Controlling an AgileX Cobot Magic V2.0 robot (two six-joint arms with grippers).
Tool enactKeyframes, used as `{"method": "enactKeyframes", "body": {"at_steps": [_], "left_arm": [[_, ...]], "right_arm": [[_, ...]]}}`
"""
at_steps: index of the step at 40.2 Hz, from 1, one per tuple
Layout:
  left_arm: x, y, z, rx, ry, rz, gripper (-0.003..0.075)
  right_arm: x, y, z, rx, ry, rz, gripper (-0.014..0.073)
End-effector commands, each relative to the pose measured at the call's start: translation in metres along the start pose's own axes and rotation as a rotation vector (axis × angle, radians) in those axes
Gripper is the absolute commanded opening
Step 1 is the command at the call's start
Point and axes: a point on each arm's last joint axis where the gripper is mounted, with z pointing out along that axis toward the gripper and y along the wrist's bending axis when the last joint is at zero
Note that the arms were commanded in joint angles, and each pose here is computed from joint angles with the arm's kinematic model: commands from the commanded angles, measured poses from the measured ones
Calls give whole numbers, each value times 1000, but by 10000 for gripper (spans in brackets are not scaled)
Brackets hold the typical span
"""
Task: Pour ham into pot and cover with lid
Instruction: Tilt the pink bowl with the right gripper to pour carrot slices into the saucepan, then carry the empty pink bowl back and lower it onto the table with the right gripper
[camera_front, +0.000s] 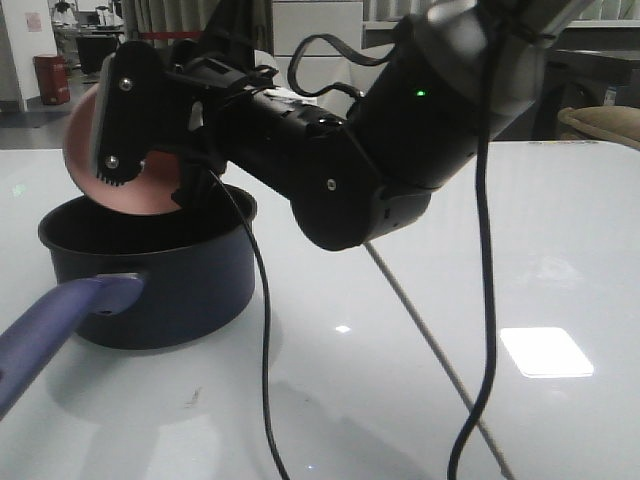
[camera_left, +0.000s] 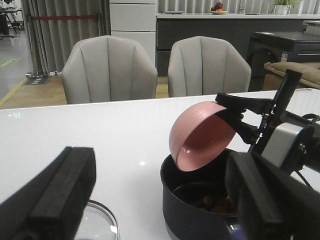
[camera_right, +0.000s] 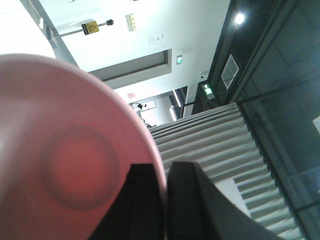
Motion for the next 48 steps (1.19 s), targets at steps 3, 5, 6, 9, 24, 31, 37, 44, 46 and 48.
{"method": "enactKeyframes", "body": {"at_steps": [3,5,6,9,24,31,37,44,46,48], "left_arm": [[-14,-1,0,7,-85,-12,571],[-14,-1,0,7,-85,-12,571],[-14,-1,0,7,-85,-12,571],[-14,-1,0,7,-85,-12,571],[-14,-1,0,7,-85,-12,571],[-14,-1,0,7,-85,-12,571],[-14,-1,0,7,-85,-12,571],[-14,-1,0,7,-85,-12,571],[-14,-1,0,7,-85,-12,571],[-14,-1,0,7,-85,-12,571]], "right_arm": [[-12,-59,7,265,-45,219,137],[-10,-65,7,268,-13,325,137],[-10,-70,7,270,0,368,137],[-10,-82,8,246,46,508,137],[-28,-145,-8,-58,291,1009,137],[-25,-164,-23,-195,399,1160,137],[-8,-178,-36,-306,498,1251,137],[25,-191,-54,-412,621,1277,137],[37,-193,-60,-430,661,1274,137],[49,-197,-65,-435,697,1276,137]]}}
